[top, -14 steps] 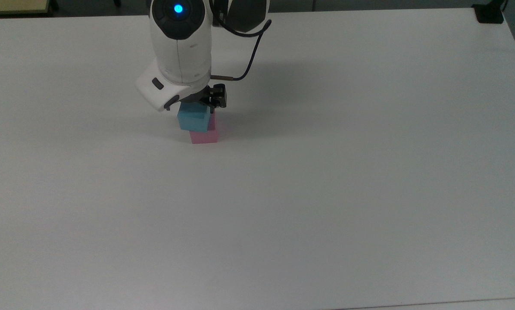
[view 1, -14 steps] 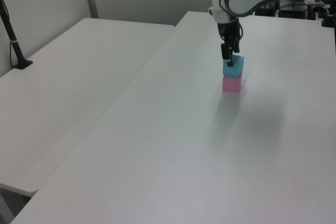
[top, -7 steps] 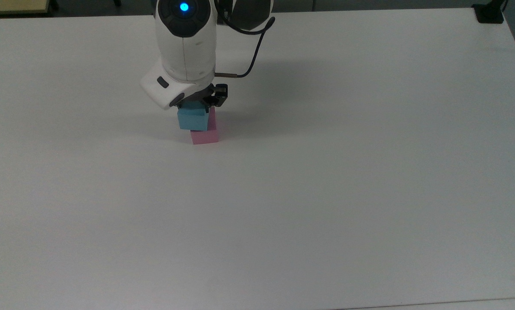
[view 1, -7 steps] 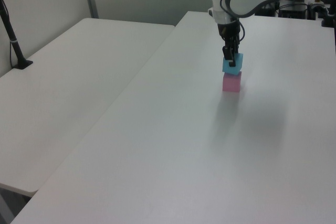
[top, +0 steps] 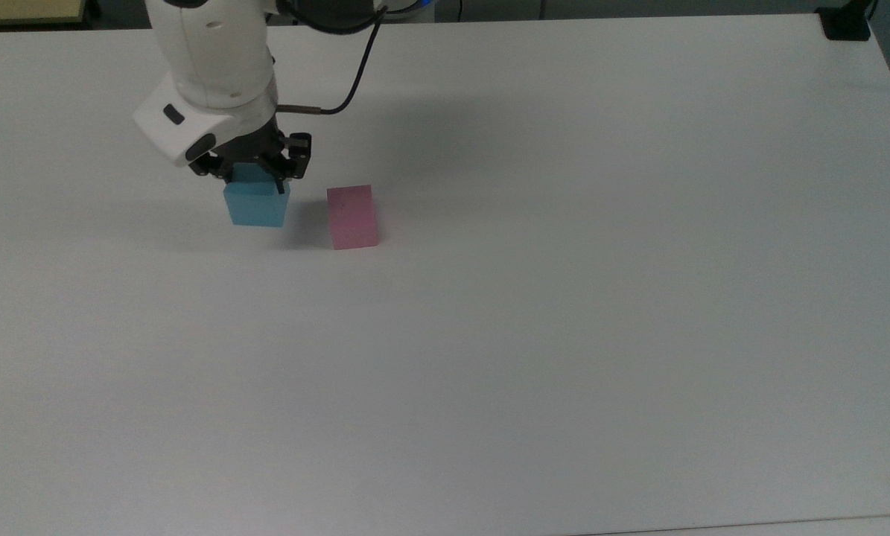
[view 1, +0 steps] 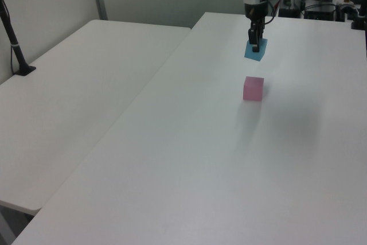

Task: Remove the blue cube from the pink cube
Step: 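Lift the light-blue cube off the pink cube and carry it aside, then lower the light-blue cube onto the table beside the pink cube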

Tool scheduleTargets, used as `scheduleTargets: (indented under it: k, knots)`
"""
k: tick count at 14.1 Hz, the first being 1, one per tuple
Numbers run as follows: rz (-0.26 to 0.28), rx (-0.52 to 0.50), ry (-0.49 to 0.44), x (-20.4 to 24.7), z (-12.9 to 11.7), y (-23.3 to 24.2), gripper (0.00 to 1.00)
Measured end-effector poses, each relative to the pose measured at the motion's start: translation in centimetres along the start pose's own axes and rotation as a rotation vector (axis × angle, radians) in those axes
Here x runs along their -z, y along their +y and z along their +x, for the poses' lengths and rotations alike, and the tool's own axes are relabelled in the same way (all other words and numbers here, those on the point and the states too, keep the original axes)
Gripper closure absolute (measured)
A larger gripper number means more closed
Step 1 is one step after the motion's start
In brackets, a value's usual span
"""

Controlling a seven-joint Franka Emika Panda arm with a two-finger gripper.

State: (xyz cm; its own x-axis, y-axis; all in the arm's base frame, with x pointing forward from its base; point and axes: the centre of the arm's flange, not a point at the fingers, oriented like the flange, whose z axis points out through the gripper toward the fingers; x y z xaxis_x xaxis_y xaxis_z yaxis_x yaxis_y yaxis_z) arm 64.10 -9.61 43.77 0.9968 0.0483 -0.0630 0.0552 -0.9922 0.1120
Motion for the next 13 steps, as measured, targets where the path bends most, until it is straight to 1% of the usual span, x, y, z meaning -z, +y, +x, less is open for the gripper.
scheduleTargets:
  k: [2, 4, 5, 6, 8, 9, 11, 13]
  knots:
    - [-0.014, -0.017, 0.020, -1.7, 1.2, 2.0, 0.44]
    - [-0.021, -0.014, 0.033, -2.7, 2.3, 1.8, 0.44]
    - [-0.021, -0.020, 0.056, -3.2, 3.1, 1.1, 0.44]
    - [-0.021, -0.032, 0.092, -3.6, 4.4, -0.6, 0.44]
    - [-0.027, -0.036, 0.156, -4.3, 7.2, -6.6, 0.44]
    - [-0.029, -0.032, 0.180, -4.8, 8.2, -9.6, 0.44]
    - [-0.030, -0.017, 0.182, -6.0, 9.1, -14.2, 0.44]
    - [-0.032, -0.018, 0.173, -7.3, 9.5, -16.2, 0.44]
